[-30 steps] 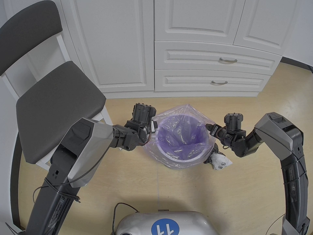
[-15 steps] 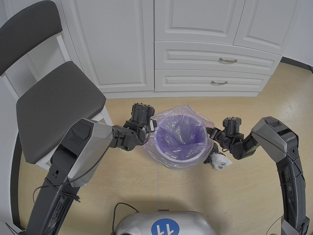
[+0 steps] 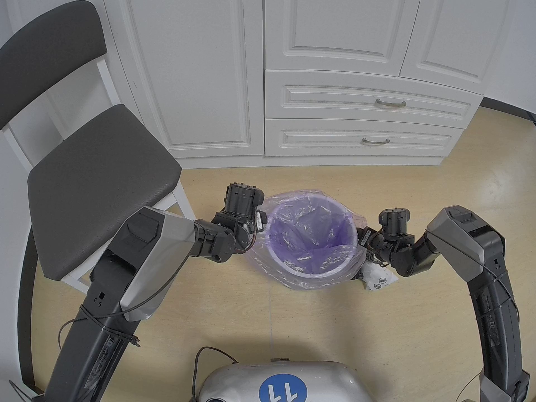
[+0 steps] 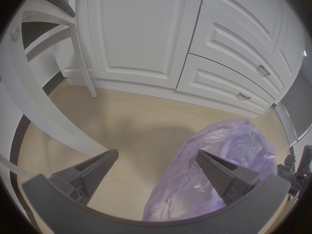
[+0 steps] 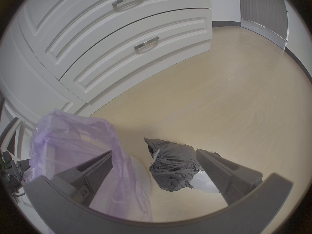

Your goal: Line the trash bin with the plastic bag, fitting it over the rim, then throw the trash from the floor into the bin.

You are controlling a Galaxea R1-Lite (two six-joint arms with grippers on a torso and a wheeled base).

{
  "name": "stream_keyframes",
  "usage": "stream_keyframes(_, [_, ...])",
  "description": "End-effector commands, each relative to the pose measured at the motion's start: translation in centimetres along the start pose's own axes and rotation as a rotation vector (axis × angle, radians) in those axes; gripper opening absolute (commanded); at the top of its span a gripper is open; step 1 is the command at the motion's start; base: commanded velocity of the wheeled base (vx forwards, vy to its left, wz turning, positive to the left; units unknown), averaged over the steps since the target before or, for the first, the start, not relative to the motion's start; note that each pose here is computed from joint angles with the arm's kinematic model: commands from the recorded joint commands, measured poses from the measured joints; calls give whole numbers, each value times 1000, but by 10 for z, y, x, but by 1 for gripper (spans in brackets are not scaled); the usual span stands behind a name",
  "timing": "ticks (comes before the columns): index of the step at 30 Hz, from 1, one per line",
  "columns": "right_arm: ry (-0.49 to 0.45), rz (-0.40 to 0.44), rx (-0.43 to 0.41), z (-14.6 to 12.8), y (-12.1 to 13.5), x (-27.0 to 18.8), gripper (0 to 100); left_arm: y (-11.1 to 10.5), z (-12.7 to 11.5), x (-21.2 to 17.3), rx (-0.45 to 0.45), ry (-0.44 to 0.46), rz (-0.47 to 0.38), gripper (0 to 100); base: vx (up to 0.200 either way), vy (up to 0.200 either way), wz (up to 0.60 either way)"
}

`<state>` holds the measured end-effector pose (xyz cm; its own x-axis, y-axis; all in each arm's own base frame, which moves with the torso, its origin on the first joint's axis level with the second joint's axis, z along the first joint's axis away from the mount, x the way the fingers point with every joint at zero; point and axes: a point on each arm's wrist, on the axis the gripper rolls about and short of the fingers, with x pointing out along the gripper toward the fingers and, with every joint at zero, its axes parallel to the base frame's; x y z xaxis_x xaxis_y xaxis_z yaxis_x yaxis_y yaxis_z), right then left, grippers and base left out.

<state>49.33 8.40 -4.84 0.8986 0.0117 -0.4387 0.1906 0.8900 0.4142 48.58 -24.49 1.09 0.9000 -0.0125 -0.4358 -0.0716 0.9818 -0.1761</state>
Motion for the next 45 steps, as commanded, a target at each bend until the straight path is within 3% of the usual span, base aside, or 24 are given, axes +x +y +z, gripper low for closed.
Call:
stream_keyframes(1, [10, -8, -3, -3, -2, 2, 100, 3, -5, 4, 0, 6, 8, 100, 0, 0, 0])
stream_keyframes(8, [-15, 0, 5, 1, 1, 3, 100, 9, 5, 5, -17, -22, 9, 100, 0, 0, 0])
stream_keyframes(11, [-73, 5, 71, 12, 7, 5, 100, 8, 15, 1, -28, -47, -4, 100, 0, 0, 0])
stream_keyframes(14, [-80, 0, 79, 15, 3, 6, 100, 7, 17, 1, -34, -56, -19, 100, 0, 0, 0])
stream_keyframes(20, [-64, -15, 76, 14, 0, 7, 100, 12, -1, 13, -31, -32, -41, 100, 0, 0, 0])
stream_keyframes(29, [-31, -37, 39, 1, -6, 14, 100, 39, -38, 41, -28, 54, -25, 100, 0, 0, 0])
stream_keyframes(40, [37, -82, 24, -2, -8, 17, 100, 38, -52, 45, -52, 67, -41, 100, 0, 0, 0])
stream_keyframes(45, [37, -84, 25, -3, -8, 18, 100, 37, -47, 44, -67, 55, -42, 100, 0, 0, 0])
